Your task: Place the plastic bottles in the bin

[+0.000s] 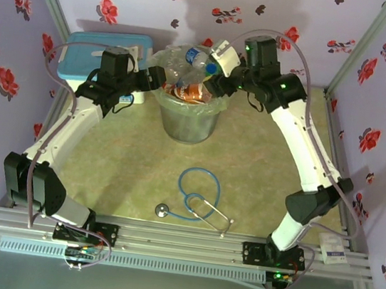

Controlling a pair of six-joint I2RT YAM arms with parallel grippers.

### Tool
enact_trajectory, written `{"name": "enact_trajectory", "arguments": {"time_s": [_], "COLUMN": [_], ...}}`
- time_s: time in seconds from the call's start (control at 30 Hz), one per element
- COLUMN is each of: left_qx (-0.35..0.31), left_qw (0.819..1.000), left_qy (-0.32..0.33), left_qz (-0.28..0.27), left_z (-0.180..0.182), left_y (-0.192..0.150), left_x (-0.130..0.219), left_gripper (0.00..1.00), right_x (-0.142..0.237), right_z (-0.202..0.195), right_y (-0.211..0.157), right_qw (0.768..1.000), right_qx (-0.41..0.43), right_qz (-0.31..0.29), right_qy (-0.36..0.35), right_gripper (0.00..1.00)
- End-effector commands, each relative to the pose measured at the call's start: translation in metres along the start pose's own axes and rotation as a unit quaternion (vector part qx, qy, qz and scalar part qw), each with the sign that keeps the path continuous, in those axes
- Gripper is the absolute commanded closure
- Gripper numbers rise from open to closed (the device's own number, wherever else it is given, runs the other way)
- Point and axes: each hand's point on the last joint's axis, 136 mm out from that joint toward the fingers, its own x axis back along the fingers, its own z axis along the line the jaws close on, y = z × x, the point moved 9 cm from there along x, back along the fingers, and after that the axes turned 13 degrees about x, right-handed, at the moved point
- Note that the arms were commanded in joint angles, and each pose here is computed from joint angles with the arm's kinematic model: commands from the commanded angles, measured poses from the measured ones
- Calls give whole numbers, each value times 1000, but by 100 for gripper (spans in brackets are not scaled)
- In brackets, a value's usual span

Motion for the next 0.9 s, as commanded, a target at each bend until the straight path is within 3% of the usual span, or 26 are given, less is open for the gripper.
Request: {"name": "enact_trajectory", "arguments": {"time_s": [0.0, 0.13, 0.5, 0.87], "left_qx": [-1, -2, -2, -4], "left_qw": [1000, 1000, 1000, 1000], "left_qy": [-19, -20, -16, -17], "left_qz": [-5, 3, 16, 17], "left_z": [-12, -14, -12, -11], "left_y": [6, 3, -8, -11], "left_x": [-5, -12, -14, -15], "left_gripper": [23, 23, 23, 23], "right_x": [-8, -20, -48, -19], "right_z": [4, 9, 12, 6], "right_y": [-2, -13, -32, -16], "right_qw": [999, 998, 996, 995], "right_qx": [-49, -62, -83, -91], "right_qz": [-16, -15, 3, -32], "right_qy": [3, 10, 19, -13], "right_gripper": [41, 46, 47, 44]}}
